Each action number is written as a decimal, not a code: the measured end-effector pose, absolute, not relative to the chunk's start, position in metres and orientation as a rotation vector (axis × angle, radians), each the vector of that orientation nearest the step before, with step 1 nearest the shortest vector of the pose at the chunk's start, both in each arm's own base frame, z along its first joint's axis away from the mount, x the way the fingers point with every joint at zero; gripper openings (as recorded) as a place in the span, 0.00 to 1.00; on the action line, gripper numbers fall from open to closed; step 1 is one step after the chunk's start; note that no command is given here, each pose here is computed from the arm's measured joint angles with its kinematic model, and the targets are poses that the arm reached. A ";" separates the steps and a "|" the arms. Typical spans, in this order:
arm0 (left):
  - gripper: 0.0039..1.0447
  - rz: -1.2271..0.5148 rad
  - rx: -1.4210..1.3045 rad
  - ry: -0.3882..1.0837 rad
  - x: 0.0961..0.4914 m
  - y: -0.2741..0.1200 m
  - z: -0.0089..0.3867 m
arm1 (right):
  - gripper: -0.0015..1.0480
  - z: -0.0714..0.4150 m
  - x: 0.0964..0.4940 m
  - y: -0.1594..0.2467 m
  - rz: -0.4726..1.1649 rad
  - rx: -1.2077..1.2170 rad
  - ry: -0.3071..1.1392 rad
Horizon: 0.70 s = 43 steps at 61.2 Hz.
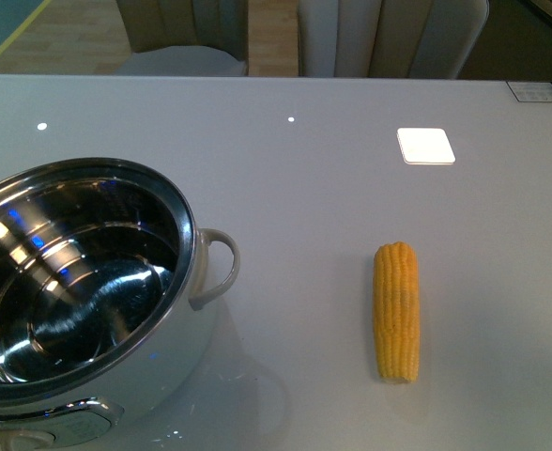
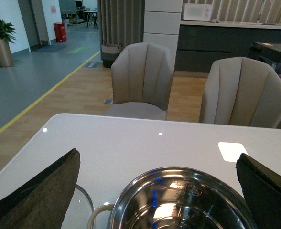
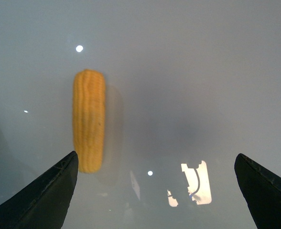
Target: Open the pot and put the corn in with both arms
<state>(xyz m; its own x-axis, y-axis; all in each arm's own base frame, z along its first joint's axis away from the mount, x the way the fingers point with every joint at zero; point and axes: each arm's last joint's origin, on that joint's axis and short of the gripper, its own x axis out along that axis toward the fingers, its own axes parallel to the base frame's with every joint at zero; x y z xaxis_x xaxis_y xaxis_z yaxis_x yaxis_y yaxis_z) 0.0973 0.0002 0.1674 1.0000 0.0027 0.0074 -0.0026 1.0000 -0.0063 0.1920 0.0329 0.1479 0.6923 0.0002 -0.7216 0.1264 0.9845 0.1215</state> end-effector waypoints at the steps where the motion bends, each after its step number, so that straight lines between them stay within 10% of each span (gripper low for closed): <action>1: 0.94 0.003 -0.007 -0.007 0.097 0.000 0.167 | 0.92 0.146 0.199 0.036 -0.064 0.172 0.805; 43: 0.94 0.003 -0.006 -0.007 0.097 0.000 0.167 | 0.92 0.030 0.304 0.107 0.011 0.141 1.021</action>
<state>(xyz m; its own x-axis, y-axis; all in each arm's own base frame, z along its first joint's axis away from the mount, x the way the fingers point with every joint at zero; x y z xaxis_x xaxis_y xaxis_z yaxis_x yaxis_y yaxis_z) 0.0973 0.0002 0.1674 1.0000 0.0027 0.0074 -0.0026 1.0000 -0.0063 0.3041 0.1069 0.0300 0.5233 0.0749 -0.8488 0.0564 0.9909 0.1221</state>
